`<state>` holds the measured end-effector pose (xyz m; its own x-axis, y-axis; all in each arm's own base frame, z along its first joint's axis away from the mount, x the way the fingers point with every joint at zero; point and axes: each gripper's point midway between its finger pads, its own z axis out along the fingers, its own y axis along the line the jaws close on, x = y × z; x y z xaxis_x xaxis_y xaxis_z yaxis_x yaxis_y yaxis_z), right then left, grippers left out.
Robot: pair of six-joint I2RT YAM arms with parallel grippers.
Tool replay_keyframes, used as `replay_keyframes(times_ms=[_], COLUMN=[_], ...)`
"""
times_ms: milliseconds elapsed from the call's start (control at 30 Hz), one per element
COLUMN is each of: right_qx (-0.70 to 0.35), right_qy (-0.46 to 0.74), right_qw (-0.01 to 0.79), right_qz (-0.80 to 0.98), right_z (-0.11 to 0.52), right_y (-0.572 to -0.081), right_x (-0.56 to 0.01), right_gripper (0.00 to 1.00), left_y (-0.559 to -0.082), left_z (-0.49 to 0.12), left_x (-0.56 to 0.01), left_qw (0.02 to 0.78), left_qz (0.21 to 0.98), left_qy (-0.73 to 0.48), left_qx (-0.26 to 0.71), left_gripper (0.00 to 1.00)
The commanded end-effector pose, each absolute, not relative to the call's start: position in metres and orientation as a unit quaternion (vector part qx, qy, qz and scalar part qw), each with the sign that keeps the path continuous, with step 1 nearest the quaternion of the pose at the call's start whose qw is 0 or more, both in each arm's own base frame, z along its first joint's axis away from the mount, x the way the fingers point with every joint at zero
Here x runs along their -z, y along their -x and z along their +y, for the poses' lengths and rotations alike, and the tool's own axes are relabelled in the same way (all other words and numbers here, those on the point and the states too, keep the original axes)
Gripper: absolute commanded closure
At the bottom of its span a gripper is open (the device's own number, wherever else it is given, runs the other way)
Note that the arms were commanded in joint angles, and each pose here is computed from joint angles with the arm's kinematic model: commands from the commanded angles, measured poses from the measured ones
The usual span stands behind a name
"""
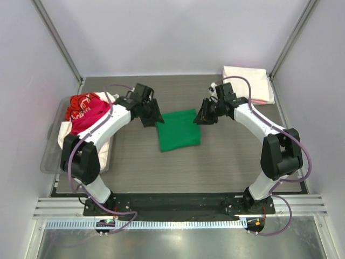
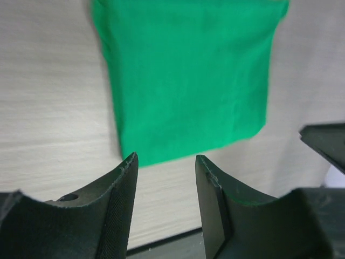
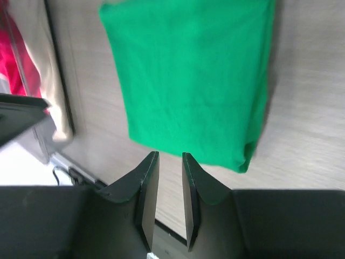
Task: Fold and stack the t-shirts
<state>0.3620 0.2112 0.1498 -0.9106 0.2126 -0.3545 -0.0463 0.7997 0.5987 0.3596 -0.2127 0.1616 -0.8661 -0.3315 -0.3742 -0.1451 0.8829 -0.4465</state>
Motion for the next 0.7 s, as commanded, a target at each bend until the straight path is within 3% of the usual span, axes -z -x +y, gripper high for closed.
replay_keyframes(times_ms=[0, 300, 667], right_qx=[-0.361, -0.308, -0.298], right_qy=[-0.037, -0.037, -0.058], right_qw=[0.174, 0.098, 0.087], right_qz=[0.915, 0.946, 0.949], right_z=[0.227, 0.207, 0.223], right_y=[-0.344, -0.303, -0.238], right_x=[-0.123, -0.010, -0.007], right_gripper=[0.72, 0.82, 0.83], left_y=[-0.334, -0.298, -0.293], left_z=[-0.253, -0.276, -0.226], left_x=[-0.132, -0.056, -0.072], left_qw=[0.192, 0.135, 0.182], left_qz=[0.944, 0.959, 0.974], left_qy=[0.114, 0.112, 0.069], left_qx=[0.243, 0.222, 0.114], left_gripper=[0.52, 0.58, 0.59])
